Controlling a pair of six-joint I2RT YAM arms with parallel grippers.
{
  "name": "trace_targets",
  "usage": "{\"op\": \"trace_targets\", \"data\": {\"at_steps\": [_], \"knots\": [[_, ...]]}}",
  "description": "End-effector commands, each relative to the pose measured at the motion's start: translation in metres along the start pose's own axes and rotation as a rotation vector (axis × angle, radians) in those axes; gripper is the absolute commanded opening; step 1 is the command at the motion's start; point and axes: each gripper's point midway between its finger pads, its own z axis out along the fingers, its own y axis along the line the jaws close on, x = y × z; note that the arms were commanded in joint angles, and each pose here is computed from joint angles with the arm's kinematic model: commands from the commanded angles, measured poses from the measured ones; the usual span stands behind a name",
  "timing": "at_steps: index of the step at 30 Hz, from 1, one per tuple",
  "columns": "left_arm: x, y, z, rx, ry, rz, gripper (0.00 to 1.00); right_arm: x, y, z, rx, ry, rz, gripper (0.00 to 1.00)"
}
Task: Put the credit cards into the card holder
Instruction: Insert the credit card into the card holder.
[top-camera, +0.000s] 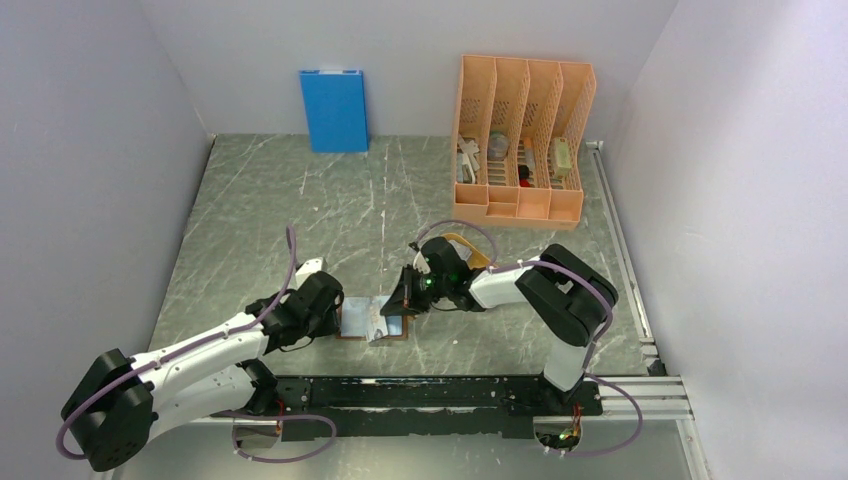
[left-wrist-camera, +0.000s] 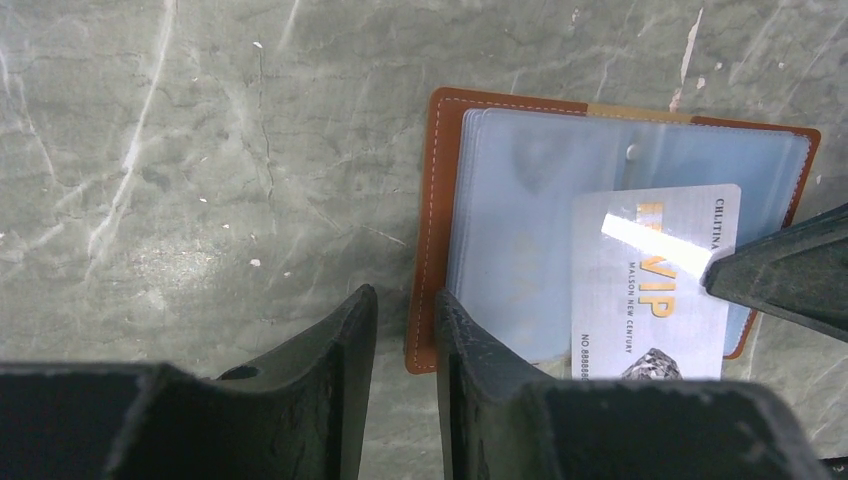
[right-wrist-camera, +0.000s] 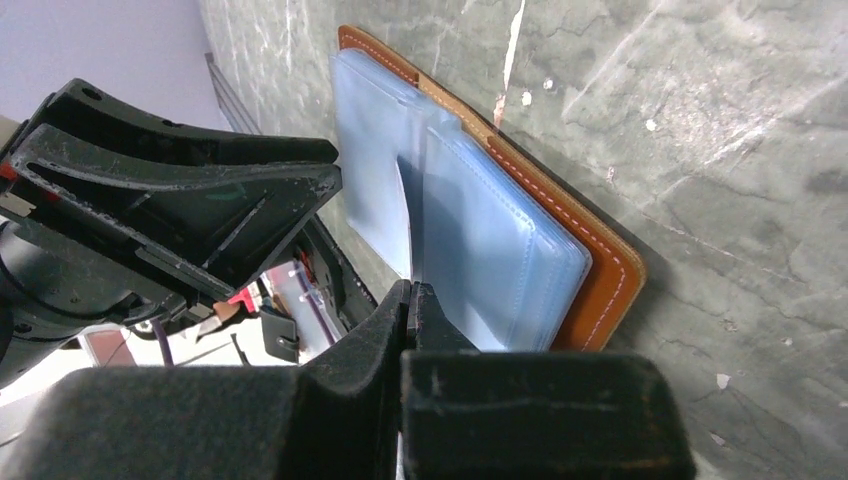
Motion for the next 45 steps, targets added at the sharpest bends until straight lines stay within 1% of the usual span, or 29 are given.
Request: {"op": "trace_targets", "data": {"at_steps": [1, 14, 27, 35, 39, 42, 45], "knots": [[-0.001, -0.004, 0.002, 0.022, -0.003, -0.014, 0.33, -0.012, 0.002, 0.006, 0.006, -0.047, -0.010, 0.00], [0.001, -0.005, 0.002, 0.029, 0.004, -0.016, 0.30, -0.018, -0.008, 0.008, 0.041, -0.090, 0.015, 0.00], [0.007, -0.005, 0.005, 0.039, 0.021, -0.023, 0.31, -0.015, -0.012, 0.012, 0.068, -0.104, 0.059, 0.00], [0.012, -0.005, 0.005, 0.055, 0.033, -0.034, 0.29, -0.012, -0.020, 0.013, 0.097, -0.145, 0.105, 0.00], [0.012, -0.004, 0.004, 0.052, 0.031, -0.031, 0.29, -0.015, -0.025, 0.007, 0.125, -0.189, 0.119, 0.00], [0.012, -0.004, 0.004, 0.052, 0.030, -0.035, 0.30, -0.020, -0.025, 0.001, 0.147, -0.221, 0.102, 0.00], [0.012, -0.003, 0.004, 0.050, 0.031, -0.034, 0.29, -0.022, -0.025, 0.000, 0.167, -0.225, 0.080, 0.00]]}}
